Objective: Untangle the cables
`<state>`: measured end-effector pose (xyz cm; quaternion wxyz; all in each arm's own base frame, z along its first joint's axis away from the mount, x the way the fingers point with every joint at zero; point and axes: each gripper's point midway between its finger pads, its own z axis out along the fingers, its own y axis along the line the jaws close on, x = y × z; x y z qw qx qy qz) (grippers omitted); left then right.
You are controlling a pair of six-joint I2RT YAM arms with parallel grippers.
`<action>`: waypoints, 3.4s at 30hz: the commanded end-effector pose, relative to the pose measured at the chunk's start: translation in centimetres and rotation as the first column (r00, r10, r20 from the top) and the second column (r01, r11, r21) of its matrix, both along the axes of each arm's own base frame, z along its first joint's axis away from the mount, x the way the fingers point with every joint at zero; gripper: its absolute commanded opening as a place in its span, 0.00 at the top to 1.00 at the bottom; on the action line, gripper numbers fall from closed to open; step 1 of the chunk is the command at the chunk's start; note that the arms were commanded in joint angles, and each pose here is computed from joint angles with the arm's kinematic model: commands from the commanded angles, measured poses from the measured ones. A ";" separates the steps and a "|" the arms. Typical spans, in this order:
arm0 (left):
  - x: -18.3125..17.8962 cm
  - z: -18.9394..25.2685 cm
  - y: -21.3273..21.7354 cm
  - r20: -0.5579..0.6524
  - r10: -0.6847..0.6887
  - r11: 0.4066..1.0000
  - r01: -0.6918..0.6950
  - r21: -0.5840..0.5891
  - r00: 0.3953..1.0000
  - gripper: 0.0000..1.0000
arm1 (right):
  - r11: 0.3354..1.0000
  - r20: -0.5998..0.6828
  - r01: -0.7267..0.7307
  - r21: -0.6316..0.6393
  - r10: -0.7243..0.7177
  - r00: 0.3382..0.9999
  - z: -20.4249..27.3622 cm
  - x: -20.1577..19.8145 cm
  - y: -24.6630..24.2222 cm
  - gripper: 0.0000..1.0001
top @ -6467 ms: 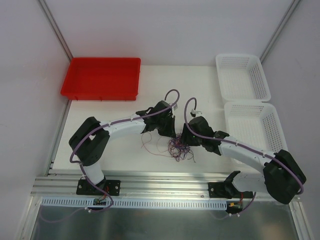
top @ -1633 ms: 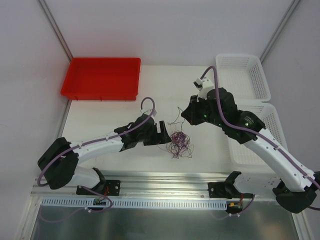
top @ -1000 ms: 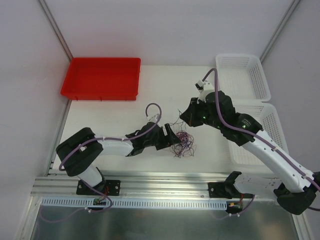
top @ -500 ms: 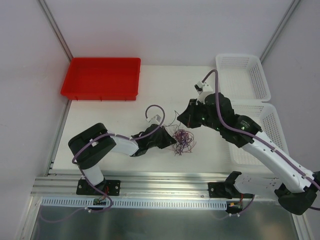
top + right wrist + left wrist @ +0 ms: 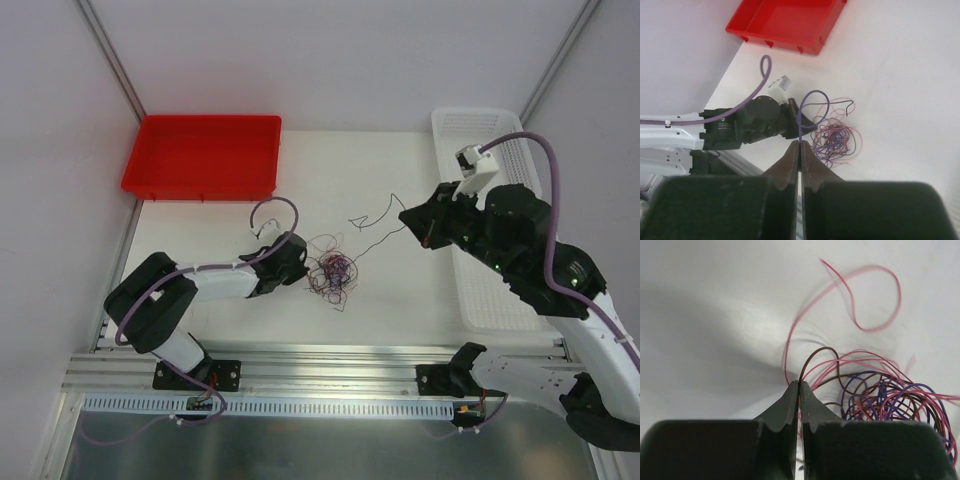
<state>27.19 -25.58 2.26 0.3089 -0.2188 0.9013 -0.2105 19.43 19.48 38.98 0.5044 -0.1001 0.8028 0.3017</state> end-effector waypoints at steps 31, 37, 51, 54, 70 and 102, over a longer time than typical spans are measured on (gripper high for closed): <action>-0.8 11.8 18.2 0.136 0.038 0.981 -0.063 0.182 0.990 0.59 | 0.968 0.136 0.201 -0.152 -0.181 0.974 0.9 2.3 -6.2 0.99; -2.6 18.0 18.7 0.273 -0.117 0.963 0.041 0.268 0.955 0.12 | 0.961 0.115 0.222 -0.166 -0.204 0.972 0.5 3.9 -6.1 0.99; -4.6 18.4 22.7 0.443 -0.119 0.901 -0.091 0.425 0.889 0.01 | 0.626 0.263 0.745 -0.231 -0.697 0.667 3.3 5.1 -20.8 0.99; -4.6 18.5 22.8 0.452 -0.117 0.901 -0.097 0.423 0.884 0.01 | 0.579 0.233 0.790 -0.201 -0.755 0.612 2.2 5.7 -22.2 0.99; -4.1 17.1 22.2 0.405 -0.137 0.902 -0.055 0.429 0.904 0.01 | 0.546 -0.121 0.796 -0.263 -0.837 0.534 -12.7 8.7 -24.4 0.20; 2.6 5.3 15.0 -0.137 -0.003 0.988 0.024 0.151 0.991 0.15 | 0.963 -0.287 -0.243 -0.120 0.200 0.937 -22.1 2.2 11.5 0.16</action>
